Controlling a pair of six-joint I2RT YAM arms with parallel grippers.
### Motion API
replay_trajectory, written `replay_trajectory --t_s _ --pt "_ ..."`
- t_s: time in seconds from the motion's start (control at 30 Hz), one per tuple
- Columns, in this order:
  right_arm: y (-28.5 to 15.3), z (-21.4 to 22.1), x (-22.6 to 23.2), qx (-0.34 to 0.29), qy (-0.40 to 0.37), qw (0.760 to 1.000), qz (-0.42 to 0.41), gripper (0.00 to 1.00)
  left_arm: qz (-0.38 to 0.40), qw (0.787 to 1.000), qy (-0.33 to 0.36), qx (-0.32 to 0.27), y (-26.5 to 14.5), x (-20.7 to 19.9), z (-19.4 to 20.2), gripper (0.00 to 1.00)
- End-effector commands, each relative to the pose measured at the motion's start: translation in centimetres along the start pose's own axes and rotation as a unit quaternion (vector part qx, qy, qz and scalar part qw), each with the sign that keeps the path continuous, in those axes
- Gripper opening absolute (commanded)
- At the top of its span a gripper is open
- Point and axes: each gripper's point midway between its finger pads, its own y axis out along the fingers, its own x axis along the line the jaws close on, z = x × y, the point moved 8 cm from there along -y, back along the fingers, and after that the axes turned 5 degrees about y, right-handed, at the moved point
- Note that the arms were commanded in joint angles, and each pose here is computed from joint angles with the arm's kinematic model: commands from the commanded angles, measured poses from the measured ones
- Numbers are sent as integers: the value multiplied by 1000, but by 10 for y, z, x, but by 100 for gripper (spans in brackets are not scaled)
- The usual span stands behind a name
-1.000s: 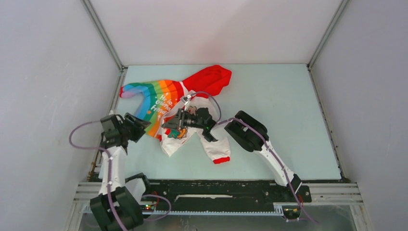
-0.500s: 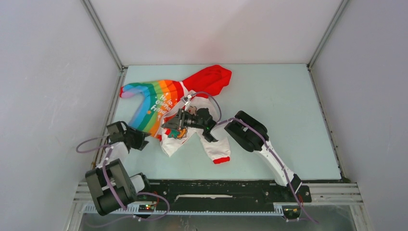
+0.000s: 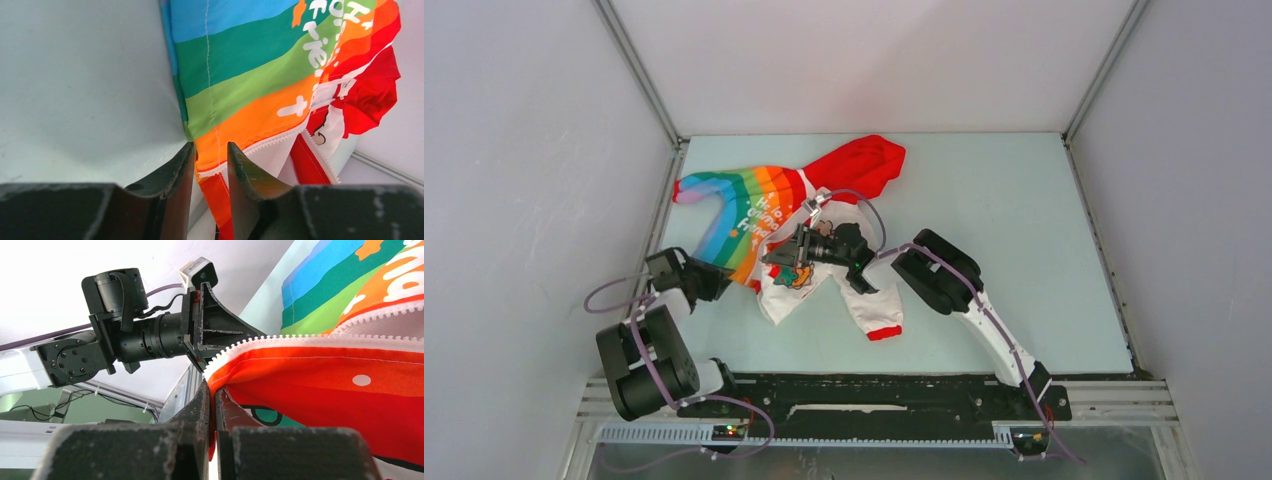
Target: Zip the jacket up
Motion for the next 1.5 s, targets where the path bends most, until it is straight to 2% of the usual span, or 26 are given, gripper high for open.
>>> replay_trajectory --t_s 0.0,0.2,0.33,0.4,0.97,1.23,1.47 --pt "-1 -3 0 -9 -13 1000 -14 0 27 999 19 -14 0 -5 -6 33" --pt "0 -1 0 -7 -13 1000 -15 0 30 999 14 -2 2 -4 -4 33" --pt "-1 -1 0 -7 -13 1000 -15 0 15 1000 17 -4 -1 0 -2 39" --pt "-1 -2 0 -9 -13 1000 -15 0 15 1000 16 -4 0 0 -1 39" --pt "1 0 -1 -7 -12 1000 -13 0 74 997 -12 23 9 -6 3 31" --pt "1 -1 -3 -10 -10 1000 -10 0 81 995 -27 41 13 -5 7 33" --pt "0 -1 -4 -11 -10 1000 -9 0 88 994 -39 53 19 -4 8 27"
